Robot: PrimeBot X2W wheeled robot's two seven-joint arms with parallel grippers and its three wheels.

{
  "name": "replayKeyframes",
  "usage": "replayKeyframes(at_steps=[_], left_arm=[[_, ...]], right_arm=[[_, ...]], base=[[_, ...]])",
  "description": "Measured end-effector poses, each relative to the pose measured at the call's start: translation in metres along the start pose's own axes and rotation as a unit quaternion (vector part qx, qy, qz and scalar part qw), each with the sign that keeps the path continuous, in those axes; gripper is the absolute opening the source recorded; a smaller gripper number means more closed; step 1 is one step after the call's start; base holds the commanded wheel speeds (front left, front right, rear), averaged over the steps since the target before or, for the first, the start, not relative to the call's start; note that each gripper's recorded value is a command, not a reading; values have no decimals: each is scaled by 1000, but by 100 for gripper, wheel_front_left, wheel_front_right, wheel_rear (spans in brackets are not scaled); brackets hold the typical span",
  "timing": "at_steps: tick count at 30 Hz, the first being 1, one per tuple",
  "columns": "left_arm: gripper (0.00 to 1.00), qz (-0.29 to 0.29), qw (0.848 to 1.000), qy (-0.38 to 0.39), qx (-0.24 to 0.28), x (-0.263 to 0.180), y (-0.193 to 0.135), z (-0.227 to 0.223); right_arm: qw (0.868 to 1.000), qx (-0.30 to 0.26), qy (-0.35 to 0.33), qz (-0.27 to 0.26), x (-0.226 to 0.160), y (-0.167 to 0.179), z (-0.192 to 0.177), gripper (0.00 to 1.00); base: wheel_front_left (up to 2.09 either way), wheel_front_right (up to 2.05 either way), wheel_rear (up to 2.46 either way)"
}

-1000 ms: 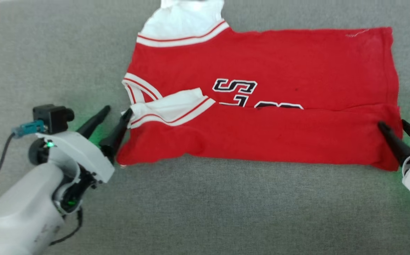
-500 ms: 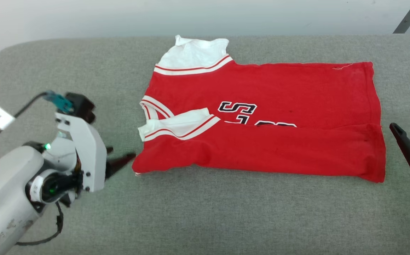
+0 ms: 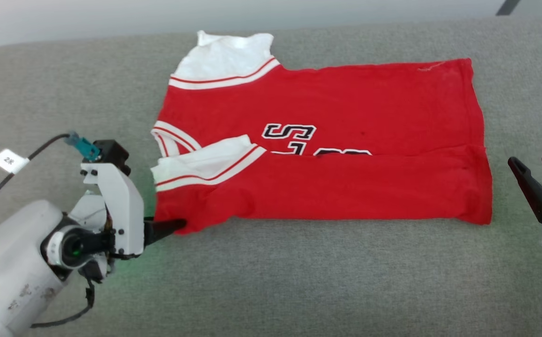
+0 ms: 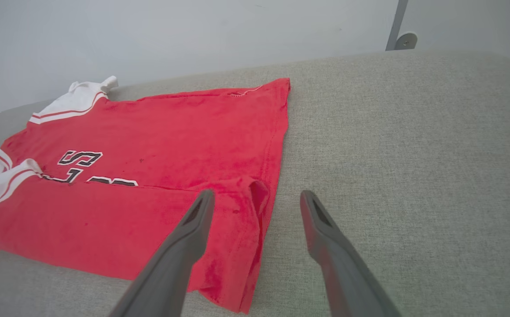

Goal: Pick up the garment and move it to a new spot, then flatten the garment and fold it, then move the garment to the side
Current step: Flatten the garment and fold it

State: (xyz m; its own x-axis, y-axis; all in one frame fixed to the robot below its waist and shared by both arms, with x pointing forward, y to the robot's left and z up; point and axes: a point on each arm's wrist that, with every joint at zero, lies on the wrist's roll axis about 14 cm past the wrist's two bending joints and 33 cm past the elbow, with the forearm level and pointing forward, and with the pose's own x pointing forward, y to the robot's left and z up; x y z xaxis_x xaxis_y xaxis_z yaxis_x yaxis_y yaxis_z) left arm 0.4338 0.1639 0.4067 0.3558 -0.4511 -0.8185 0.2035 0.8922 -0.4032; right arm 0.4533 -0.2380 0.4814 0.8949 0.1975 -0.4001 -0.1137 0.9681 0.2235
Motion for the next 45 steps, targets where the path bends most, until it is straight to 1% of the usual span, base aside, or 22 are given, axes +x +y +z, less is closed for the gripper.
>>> replayKeyframes(at_steps=[3, 4, 5, 6, 9, 13, 15, 17, 20, 22, 25, 28, 30, 31, 32, 33, 34, 36, 37, 39, 42, 45], left_arm=[[100, 0, 1000, 21, -13, 13, 7, -5], [94, -2, 1000, 26, -16, 16, 8, -6], [51, -8, 999, 29, -19, 20, 7, -6], [0, -14, 999, 35, -26, 22, 6, -7], [0, -31, 998, 36, -42, 26, 7, -5], [0, -40, 998, 34, -41, 29, 4, -6], [0, -41, 998, 33, -36, 28, 3, -6], [0, -44, 998, 31, -33, 28, 3, -6], [0, -46, 998, 31, -27, 29, 3, -5], [0, -48, 998, 30, -21, 30, 2, -3], [0, -55, 998, 28, -17, 33, -1, -1], [0, -60, 998, 25, -14, 36, -4, 1], [0, -62, 998, 24, -16, 37, -3, 1], [0, -63, 998, 23, -15, 38, -3, 1], [0, -64, 998, 22, -14, 39, -3, 1], [0, -64, 998, 21, -15, 39, -2, 1], [0, -64, 998, 17, -16, 39, -2, 1], [0, -67, 998, 14, -16, 38, -2, 2], [0, -67, 998, 11, -14, 37, -2, 2], [0, -66, 998, 4, -12, 34, -1, 2], [0, -71, 997, -10, -9, 28, -4, 0], [0, -76, 997, -13, -3, 18, -6, -11]], right_arm=[[1000, 0, 0, -8, -1, -6, 0, 100], [1000, 1, 1, -11, -2, -8, -1, 100], [1000, 1, 4, -14, -2, -9, -2, 100], [1000, 1, 8, -16, -3, -11, -4, 100], [999, -4, 42, -14, -5, -12, -15, 100], [991, -24, 133, 21, -11, 4, -41, 100], [982, -62, 178, 32, -16, 7, -48, 100], [973, -92, 210, 31, -18, 4, -50, 100], [957, -124, 261, 35, -16, 6, -57, 100], [944, -144, 296, 32, -15, 4, -65, 100], [936, -140, 321, 27, -3, 2, -74, 100], [925, -146, 350, 18, 6, -3, -89, 100], [916, -170, 363, 15, 11, -5, -96, 100], [915, -171, 365, 17, 14, -4, -98, 75], [915, -166, 366, 23, 17, 0, -101, 29], [916, -157, 367, 28, 20, 2, -102, 0], [918, -149, 365, 33, 23, 4, -102, 0], [916, -171, 360, 35, 26, 5, -102, 0], [918, -175, 354, 37, 28, 6, -100, 0], [924, -157, 347, 47, 30, 13, -101, 0], [927, -157, 337, 47, 27, 12, -96, 0], [929, -153, 334, 49, 18, 11, -94, 0]], base=[[0, 0, 0], [0, 0, 0], [0, 0, 0], [0, 0, 0], [0, 0, 0], [0, 0, 0], [0, 0, 0], [0, 0, 0], [0, 0, 0], [0, 0, 0], [0, 0, 0], [0, 0, 0], [0, 0, 0], [0, 0, 0], [0, 0, 0], [0, 0, 0], [0, 0, 0], [0, 0, 0], [0, 0, 0], [0, 0, 0], [0, 0, 0], [0, 0, 0]])
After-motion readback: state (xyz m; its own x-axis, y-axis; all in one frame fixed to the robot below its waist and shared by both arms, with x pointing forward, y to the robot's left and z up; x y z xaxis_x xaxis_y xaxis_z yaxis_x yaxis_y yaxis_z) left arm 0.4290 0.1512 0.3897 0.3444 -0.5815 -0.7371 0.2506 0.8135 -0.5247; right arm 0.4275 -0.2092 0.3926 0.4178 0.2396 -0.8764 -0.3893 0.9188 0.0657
